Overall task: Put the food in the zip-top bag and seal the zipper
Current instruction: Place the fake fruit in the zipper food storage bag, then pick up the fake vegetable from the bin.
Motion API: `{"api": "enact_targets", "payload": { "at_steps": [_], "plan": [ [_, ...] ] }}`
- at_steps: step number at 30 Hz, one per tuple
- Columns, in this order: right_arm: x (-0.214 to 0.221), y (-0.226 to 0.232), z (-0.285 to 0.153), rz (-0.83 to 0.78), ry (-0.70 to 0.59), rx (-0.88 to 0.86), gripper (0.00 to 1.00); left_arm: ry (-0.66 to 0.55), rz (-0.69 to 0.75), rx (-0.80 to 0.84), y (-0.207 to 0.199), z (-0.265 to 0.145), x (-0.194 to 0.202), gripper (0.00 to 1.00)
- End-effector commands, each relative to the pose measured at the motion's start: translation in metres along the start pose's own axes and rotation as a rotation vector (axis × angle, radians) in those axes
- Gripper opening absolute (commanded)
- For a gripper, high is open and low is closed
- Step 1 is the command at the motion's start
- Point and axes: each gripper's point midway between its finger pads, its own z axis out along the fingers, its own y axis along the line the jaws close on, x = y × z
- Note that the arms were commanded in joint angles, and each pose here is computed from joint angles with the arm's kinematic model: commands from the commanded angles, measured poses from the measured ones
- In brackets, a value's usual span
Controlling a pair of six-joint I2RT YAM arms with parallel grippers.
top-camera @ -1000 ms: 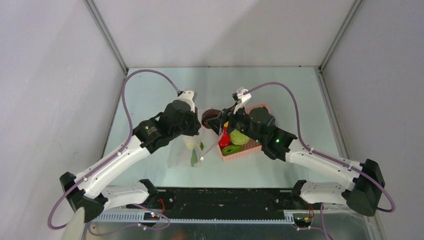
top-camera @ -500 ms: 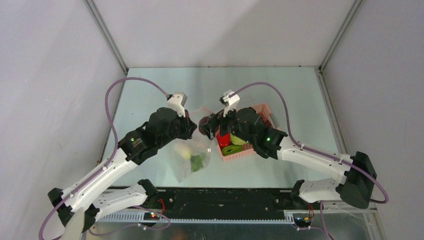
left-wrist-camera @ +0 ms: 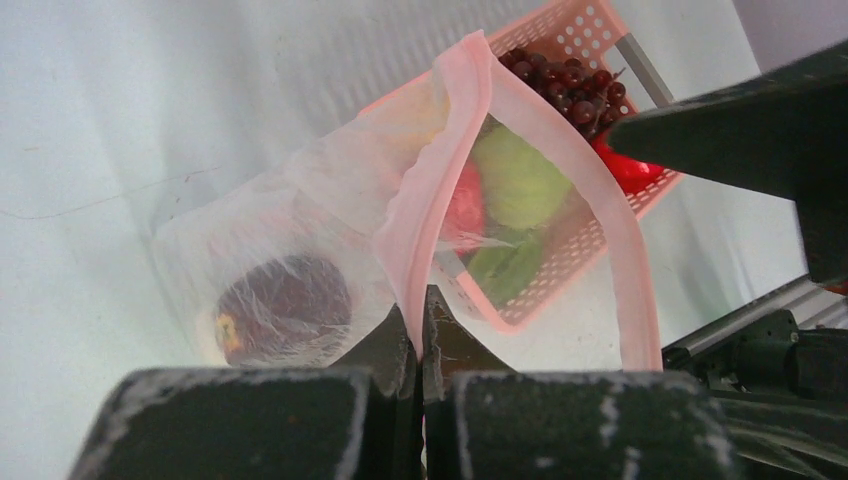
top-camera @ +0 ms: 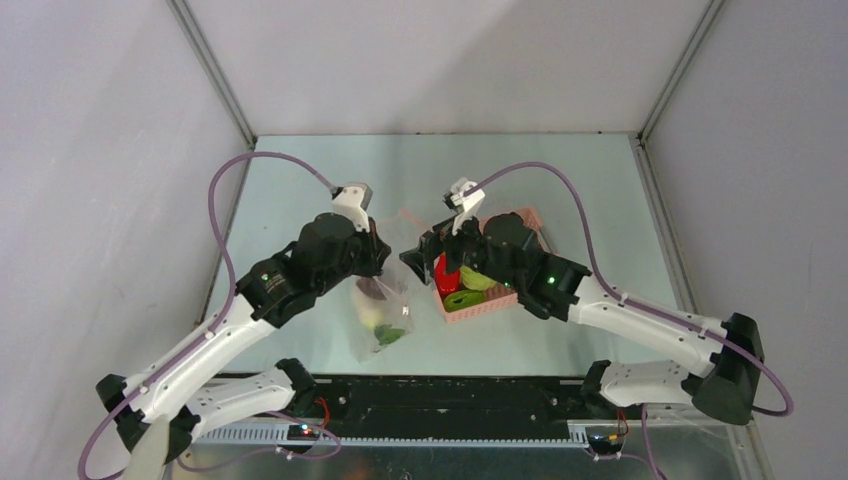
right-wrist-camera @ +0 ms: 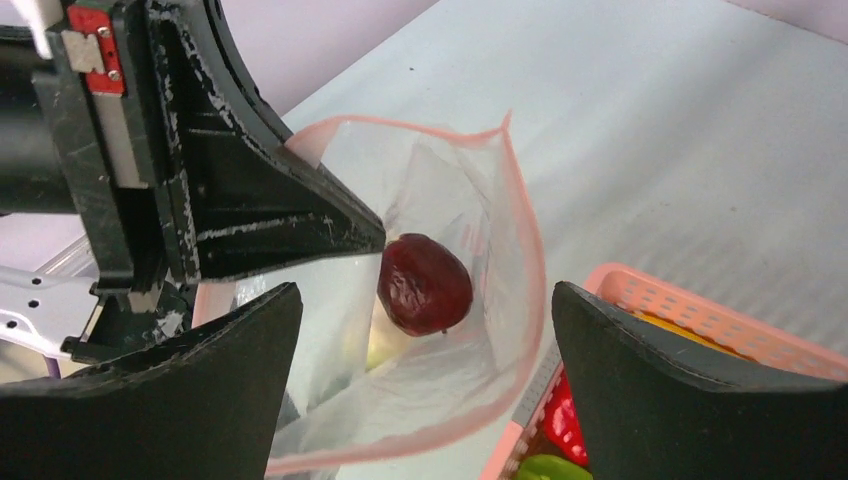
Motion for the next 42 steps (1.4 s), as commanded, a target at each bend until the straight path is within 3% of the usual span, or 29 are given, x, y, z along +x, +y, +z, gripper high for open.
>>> {"api": "enact_targets", "payload": {
  "at_steps": [1, 7, 14, 30, 36, 42],
  "plan": [
    [-0.036, -0.004, -0.027, -0.019, -0.074, 0.047, 0.99, -0.074, -0.004, -0.064, 0.009, -0.006, -0.025, 0.00],
    [-0.030, -0.048, -0.061, 0.021, -0.088, 0.252, 0.99, -0.106, -0.002, -0.062, 0.016, -0.009, -0.030, 0.00],
    [0.019, -0.107, -0.079, 0.180, -0.013, 0.446, 1.00, -0.120, -0.024, -0.084, 0.025, -0.009, -0.030, 0.00],
    [0.132, -0.157, -0.028, 0.198, 0.344, 0.567, 0.99, -0.083, -0.031, -0.077, 0.026, 0.001, -0.024, 0.00],
    [0.159, -0.171, -0.025, 0.193, 0.426, 0.632, 0.99, -0.079, -0.034, -0.061, 0.023, 0.002, -0.022, 0.00],
    [0.173, -0.191, -0.023, 0.192, 0.430, 0.737, 0.99, -0.069, -0.035, -0.059, 0.023, 0.004, -0.021, 0.00]
  ]
}}
